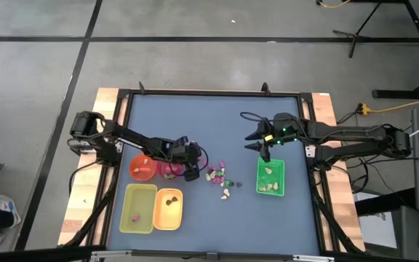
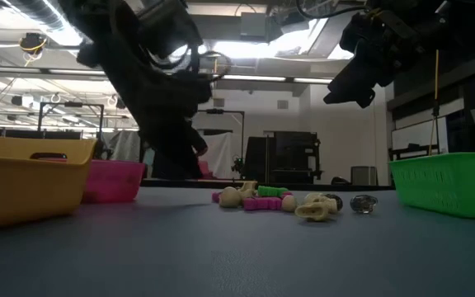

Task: Sort Halloween decoration
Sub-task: Put the pink skeleton toy into the light yellow bin

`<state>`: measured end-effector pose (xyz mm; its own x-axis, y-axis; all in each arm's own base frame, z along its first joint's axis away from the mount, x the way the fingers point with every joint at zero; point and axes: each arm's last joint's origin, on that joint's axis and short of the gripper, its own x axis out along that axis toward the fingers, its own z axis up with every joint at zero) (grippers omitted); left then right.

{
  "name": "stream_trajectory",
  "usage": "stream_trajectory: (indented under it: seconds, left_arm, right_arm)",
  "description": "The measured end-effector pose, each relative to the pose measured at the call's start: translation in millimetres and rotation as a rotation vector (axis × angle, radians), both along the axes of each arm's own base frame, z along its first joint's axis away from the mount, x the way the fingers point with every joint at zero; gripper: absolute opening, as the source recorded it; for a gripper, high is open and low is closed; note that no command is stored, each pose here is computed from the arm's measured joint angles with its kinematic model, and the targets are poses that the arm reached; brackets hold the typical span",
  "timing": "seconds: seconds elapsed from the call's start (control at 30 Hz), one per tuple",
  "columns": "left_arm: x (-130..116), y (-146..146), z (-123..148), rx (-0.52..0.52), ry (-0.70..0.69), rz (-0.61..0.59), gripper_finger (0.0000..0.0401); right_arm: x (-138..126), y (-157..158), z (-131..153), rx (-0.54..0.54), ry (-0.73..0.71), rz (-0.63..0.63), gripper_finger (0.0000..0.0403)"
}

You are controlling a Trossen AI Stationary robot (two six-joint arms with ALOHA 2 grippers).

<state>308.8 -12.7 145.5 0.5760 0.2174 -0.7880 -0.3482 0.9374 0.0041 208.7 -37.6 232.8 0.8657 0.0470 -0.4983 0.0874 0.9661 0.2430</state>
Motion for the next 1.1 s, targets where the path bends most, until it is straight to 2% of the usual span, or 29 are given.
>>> stream_trajectory:
  seconds: [0.1, 0.23, 0.33, 0.5, 0.63, 0.8, 0.93, 1.1]
  left_arm:
    - [-5.9, -7.4, 14.2, -0.036, -0.022, -0.031, 0.0018]
    - [-18.4, -22.3, 37.2, -0.138, -0.055, -0.075, 0.0018]
    - [-32.6, -34.4, 57.3, -0.239, -0.076, -0.12, 0.0018]
    - [-67.7, -55.6, 82.5, -0.482, 0.004, -0.166, 0.0018]
    - [-94.9, -73.5, 93.3, -0.676, 0.125, -0.118, 0.0018]
    - [-119.6, -94.7, 95.3, -0.813, 0.296, -0.018, 0.0018]
    - [-134.8, -107.0, 92.4, -0.875, 0.456, 0.041, 0.0018]
    - [-146.0, -114.4, 90.2, -0.882, 0.549, 0.137, 0.0018]
  right_arm:
    - [0.0, 0.0, -0.1, 0.001, 0.001, 0.0, 0.0177]
    - [-0.1, 0.0, -0.1, 0.001, 0.002, 0.0, 0.0177]
    - [-0.1, 0.0, -0.2, 0.001, 0.002, 0.0, 0.0177]
    - [-0.1, -0.2, -0.2, -0.003, 0.003, -0.007, 0.0177]
    - [-0.2, -0.2, -0.3, -0.003, 0.005, -0.008, 0.0177]
    - [-0.2, -0.2, -0.3, -0.003, 0.004, -0.009, 0.0177]
    - [-0.1, -0.3, -0.3, -0.004, 0.004, -0.009, 0.0177]
    - [-0.1, -0.3, -0.3, -0.004, 0.004, -0.009, 0.0177]
